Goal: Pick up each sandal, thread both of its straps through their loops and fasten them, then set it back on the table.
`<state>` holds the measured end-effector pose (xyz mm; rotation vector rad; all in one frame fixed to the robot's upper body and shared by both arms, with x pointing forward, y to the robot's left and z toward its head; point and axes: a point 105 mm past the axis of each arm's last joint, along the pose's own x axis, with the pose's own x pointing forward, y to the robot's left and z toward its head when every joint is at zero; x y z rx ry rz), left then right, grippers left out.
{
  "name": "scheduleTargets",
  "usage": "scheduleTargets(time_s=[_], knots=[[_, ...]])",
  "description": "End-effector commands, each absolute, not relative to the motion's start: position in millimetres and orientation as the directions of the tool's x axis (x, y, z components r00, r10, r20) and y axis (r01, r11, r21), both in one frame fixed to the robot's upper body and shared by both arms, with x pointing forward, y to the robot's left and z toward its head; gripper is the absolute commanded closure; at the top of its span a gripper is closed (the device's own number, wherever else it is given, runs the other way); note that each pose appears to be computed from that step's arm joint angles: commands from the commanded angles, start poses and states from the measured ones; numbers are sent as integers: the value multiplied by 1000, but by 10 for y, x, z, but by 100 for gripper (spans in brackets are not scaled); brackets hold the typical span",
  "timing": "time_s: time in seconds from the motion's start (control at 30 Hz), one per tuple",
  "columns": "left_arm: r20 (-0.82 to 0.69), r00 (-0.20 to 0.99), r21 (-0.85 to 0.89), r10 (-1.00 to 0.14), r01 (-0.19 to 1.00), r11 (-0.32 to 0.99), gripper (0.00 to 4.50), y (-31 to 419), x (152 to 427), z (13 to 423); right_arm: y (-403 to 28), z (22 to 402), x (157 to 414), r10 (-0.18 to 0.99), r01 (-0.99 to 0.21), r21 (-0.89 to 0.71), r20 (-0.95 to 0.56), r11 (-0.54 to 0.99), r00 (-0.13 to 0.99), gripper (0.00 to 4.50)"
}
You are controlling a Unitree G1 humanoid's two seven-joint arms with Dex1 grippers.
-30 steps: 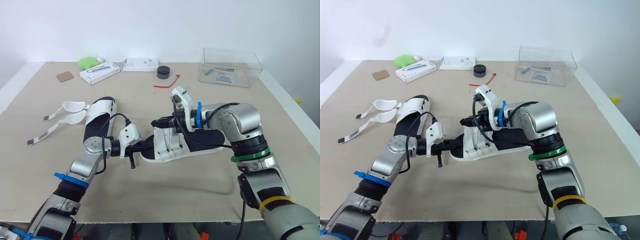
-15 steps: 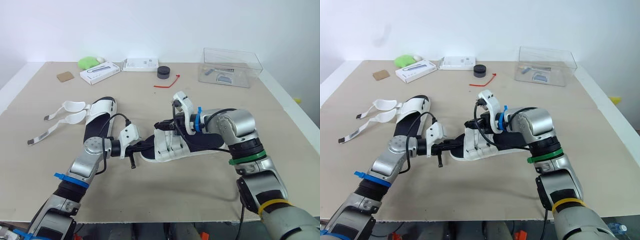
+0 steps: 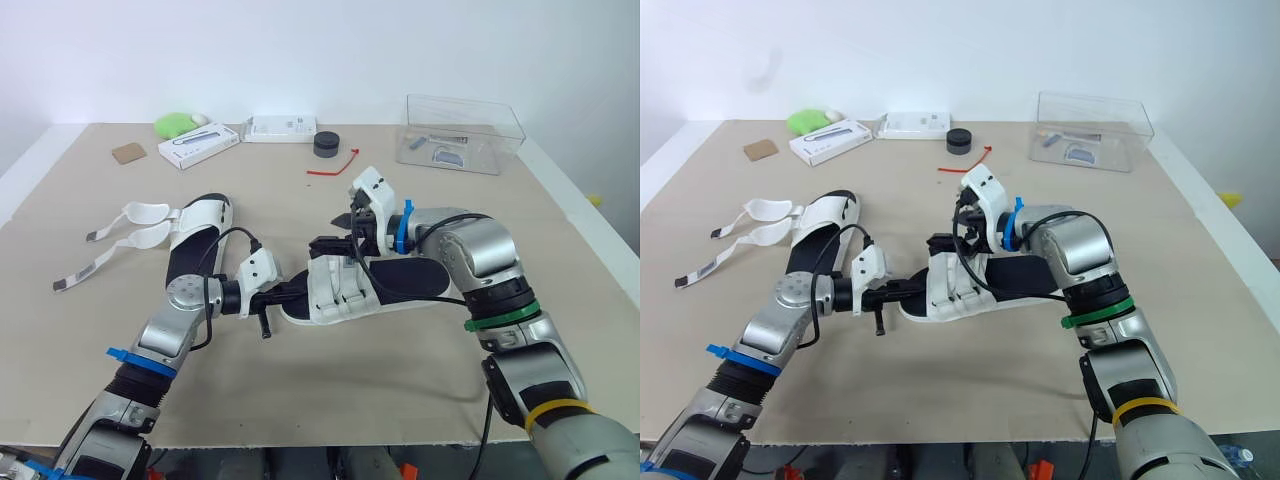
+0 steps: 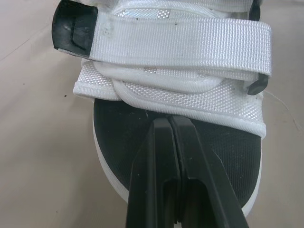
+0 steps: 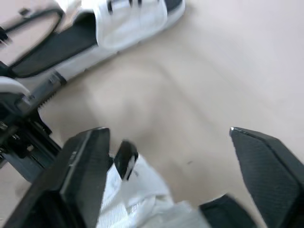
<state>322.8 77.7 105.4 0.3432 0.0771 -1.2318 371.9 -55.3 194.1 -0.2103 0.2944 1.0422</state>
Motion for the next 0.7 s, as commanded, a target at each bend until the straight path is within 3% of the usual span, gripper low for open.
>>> scheduleTargets(time_s=[0.03,0.17,0.27,0.3,0.53,0.7], knots=[[-293,323,172,-900,944,283,450,788,3189,885,-361,2192,3534,882,-919,-103,-258,380,394,67],[-290,324,171,-901,943,284,450,778,3196,893,-319,1993,3439,889,-940,-98,-304,327,341,254],[-291,324,172,-900,943,284,450,781,3196,889,-331,1856,3419,880,-947,-91,-349,309,321,429],[-291,324,172,-900,943,285,450,780,3196,889,-344,1810,3422,875,-948,-83,-366,308,317,446],[-285,324,173,-902,943,284,450,768,3197,904,-535,1546,3591,801,-922,-65,-476,381,365,446],[-284,318,177,-904,944,277,450,766,3184,908,-556,1803,3629,821,-916,-91,-414,392,393,446]])
